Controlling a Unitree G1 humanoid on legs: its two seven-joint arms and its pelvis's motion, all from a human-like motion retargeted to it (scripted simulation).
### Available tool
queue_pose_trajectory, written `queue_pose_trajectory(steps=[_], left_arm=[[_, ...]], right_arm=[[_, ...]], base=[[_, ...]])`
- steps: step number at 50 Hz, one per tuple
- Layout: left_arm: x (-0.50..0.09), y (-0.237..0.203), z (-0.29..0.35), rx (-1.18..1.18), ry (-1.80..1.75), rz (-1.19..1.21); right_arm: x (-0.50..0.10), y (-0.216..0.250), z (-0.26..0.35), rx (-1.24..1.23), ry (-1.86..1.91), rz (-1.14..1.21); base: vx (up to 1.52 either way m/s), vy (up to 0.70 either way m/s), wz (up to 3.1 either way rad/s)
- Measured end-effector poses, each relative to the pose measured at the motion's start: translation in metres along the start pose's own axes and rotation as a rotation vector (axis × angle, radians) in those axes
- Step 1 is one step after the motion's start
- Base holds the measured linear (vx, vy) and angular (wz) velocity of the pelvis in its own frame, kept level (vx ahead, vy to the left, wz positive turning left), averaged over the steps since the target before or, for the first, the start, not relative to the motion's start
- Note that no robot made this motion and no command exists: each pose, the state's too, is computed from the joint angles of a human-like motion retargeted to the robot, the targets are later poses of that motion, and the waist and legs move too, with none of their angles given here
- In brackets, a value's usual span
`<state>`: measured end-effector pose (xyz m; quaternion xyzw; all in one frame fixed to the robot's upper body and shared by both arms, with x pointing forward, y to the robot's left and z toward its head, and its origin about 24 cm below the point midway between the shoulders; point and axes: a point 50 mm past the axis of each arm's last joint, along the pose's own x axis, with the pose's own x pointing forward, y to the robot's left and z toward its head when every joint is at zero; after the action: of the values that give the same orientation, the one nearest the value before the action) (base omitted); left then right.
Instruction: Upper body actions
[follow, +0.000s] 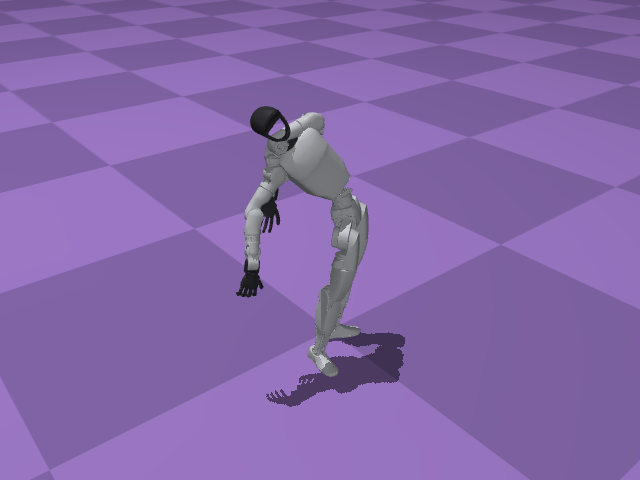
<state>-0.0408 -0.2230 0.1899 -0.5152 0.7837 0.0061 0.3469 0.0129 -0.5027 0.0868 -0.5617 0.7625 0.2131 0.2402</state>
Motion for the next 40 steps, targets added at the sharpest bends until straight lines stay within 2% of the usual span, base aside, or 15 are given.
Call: queue_pose_trajectory(steps=[21, 40], left_arm=[[0.000, 0.001, -0.001, 0.009, 0.004, 0.021], [0.000, 0.000, 0.001, 0.030, -0.012, 0.003]], right_arm=[[0.006, 0.023, 0.008, -0.217, 0.000, 0.050], [0.006, 0.022, 0.002, -0.175, 0.024, 0.058]], base=[[0.01, -0.03, -0.11], [0.00, 0.00, 0.00]])
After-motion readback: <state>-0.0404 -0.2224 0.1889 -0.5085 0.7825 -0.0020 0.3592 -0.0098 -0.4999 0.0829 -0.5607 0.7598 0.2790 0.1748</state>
